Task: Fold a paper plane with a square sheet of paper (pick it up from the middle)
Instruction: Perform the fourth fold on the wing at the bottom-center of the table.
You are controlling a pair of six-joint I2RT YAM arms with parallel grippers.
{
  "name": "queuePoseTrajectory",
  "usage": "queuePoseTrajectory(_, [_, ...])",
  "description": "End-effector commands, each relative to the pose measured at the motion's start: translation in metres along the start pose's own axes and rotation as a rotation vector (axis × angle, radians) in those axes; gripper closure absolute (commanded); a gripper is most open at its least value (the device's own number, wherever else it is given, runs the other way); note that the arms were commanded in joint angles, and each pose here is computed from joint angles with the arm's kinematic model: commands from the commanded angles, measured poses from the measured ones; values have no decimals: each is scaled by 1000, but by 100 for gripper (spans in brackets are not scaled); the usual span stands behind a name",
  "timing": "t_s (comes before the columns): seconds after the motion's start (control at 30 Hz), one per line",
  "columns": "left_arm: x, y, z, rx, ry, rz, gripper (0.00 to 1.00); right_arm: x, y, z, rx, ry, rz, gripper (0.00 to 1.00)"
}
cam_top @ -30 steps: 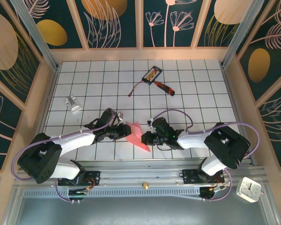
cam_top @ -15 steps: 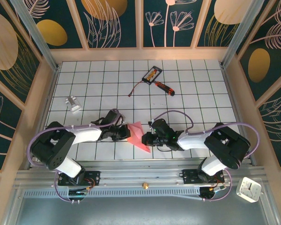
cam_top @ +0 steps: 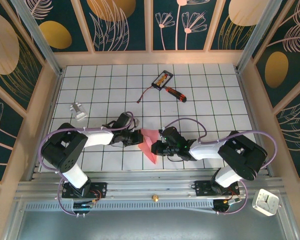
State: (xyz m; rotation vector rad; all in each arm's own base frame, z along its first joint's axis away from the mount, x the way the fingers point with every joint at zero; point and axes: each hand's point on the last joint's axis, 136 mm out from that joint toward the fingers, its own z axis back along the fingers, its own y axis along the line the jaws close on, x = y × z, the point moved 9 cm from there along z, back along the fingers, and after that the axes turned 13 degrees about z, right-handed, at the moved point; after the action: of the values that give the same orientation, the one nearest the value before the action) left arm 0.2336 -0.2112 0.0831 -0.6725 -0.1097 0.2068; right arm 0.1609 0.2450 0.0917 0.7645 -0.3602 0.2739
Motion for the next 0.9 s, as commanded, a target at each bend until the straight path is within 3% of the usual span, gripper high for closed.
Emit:
queuePoseTrajectory(0.0, [0, 6, 1, 49, 10, 2, 97, -4, -5, 4, -15, -24, -27, 100])
queuePoseTrajectory(0.57, [-7, 10, 9, 41, 11, 31, 95, -14, -14, 13, 20, -81, -39, 100])
queuePoseTrajectory(0.7, [-7, 0, 15, -34, 1, 41, 81, -13, -16, 11, -11, -72, 6, 100])
queuePoseTrajectory(0.87, [-2, -18, 33, -108, -72, 36, 63, -5, -12, 13, -125, -50, 216, 100])
